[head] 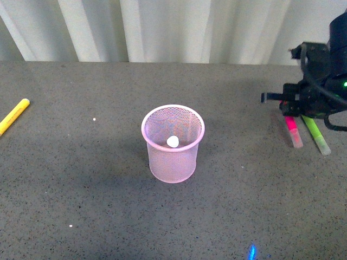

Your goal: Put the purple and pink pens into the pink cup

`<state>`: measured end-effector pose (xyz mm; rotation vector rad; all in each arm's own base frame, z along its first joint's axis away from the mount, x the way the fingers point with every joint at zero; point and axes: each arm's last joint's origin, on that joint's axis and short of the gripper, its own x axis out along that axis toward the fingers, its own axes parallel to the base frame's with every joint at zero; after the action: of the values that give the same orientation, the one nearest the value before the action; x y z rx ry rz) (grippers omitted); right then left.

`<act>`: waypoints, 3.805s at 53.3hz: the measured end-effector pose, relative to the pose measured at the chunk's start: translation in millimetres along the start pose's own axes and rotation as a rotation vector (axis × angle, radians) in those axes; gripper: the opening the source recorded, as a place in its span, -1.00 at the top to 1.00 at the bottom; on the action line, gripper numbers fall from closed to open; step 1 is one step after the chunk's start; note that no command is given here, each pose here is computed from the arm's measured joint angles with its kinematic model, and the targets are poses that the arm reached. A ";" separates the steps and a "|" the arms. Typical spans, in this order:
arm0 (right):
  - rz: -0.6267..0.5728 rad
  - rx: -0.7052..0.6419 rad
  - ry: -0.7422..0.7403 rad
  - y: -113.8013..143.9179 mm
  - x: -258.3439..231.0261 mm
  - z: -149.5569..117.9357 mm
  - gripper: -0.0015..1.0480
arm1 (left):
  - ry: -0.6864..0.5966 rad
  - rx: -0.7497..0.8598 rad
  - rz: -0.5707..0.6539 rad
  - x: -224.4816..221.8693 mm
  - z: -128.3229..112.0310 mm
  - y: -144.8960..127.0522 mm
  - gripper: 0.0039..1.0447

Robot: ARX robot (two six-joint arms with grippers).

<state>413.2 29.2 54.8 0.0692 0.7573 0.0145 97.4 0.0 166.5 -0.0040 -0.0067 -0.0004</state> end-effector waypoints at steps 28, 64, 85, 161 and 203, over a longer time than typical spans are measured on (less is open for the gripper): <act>0.520 -0.171 -0.750 60.0 -167.1 41.4 0.79 | 0.000 0.000 0.000 0.0 0.0 0.0 -0.88; 0.755 -0.180 -0.704 126.8 -122.5 -10.5 0.79 | 0.000 0.000 0.000 0.0 0.0 0.0 -0.88; 0.810 -0.167 -0.665 160.4 -102.5 -16.5 0.79 | 0.000 0.000 0.000 0.0 0.0 0.0 -0.88; 0.745 -0.157 -0.569 123.3 -93.4 -53.2 -0.87 | 0.000 0.000 0.000 0.0 0.0 0.0 -0.88; 0.000 -0.066 -0.942 -87.1 -265.3 62.2 -0.87 | 0.000 0.000 0.000 0.0 0.0 0.0 -0.88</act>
<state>262.1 -71.4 275.9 0.0073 -0.1854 0.0060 97.4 0.0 166.5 -0.0040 -0.0063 0.0000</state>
